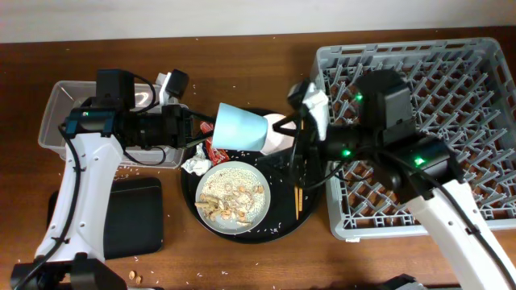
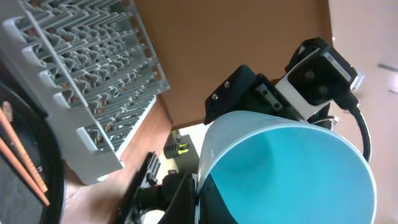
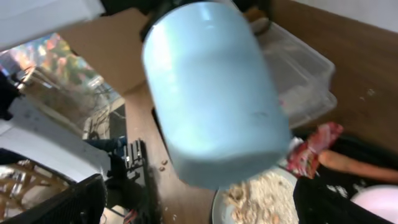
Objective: Sort waste into correct bins and load items into the dishwasher rack
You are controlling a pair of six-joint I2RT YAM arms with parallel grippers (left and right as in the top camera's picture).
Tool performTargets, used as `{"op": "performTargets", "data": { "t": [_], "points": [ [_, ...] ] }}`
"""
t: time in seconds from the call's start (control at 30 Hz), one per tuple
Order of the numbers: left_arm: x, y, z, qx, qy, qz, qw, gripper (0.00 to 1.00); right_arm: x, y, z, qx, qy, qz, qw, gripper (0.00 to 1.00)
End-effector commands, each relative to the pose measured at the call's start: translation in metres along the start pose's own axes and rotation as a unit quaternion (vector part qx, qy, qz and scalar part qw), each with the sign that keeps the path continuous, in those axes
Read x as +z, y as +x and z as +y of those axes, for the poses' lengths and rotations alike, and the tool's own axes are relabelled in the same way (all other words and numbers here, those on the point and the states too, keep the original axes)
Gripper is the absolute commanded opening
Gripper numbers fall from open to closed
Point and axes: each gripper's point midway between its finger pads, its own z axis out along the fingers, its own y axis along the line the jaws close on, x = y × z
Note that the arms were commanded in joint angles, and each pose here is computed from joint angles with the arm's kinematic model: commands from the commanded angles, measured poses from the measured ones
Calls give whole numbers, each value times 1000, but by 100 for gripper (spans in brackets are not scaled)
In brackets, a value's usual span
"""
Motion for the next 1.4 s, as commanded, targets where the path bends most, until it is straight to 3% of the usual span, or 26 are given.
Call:
{"op": "performTargets", "data": {
  "t": [0.0,0.47,0.7,0.9,0.93,1.0,1.03,1.2,1.27,1.37],
  "points": [
    [0,-1,-9,10,30,0,1000,0,15,-4,16,-28,-38,2,999,95],
    [0,-1,-9,10,28,0,1000,0,17,-25,23,-78,-50,-34,995,67],
    [0,-1,-9,10,28,0,1000,1,15,-34,31,-103,-71,-51,991,73],
    [0,-1,-7,10,24,0,1000,1,18,-33,41,-109,-88,-50,989,60],
    [0,-1,-7,10,24,0,1000,8,18,-33,40,-109,-87,-50,989,59],
    [0,-1,-6,10,20,0,1000,60,15,-35,28,-102,-51,-51,992,58],
    [0,-1,-1,10,6,0,1000,96,10,-36,18,-95,-19,-52,994,59],
    [-1,-1,3,10,-6,-1,1000,99,-57,-18,-38,-11,188,-44,981,56],
    [-1,-1,12,10,-31,-1,999,99,-106,9,-76,67,321,-29,944,57],
    [-2,-1,19,10,-52,0,999,99,-192,70,-130,223,509,0,831,59]
  ]
}}
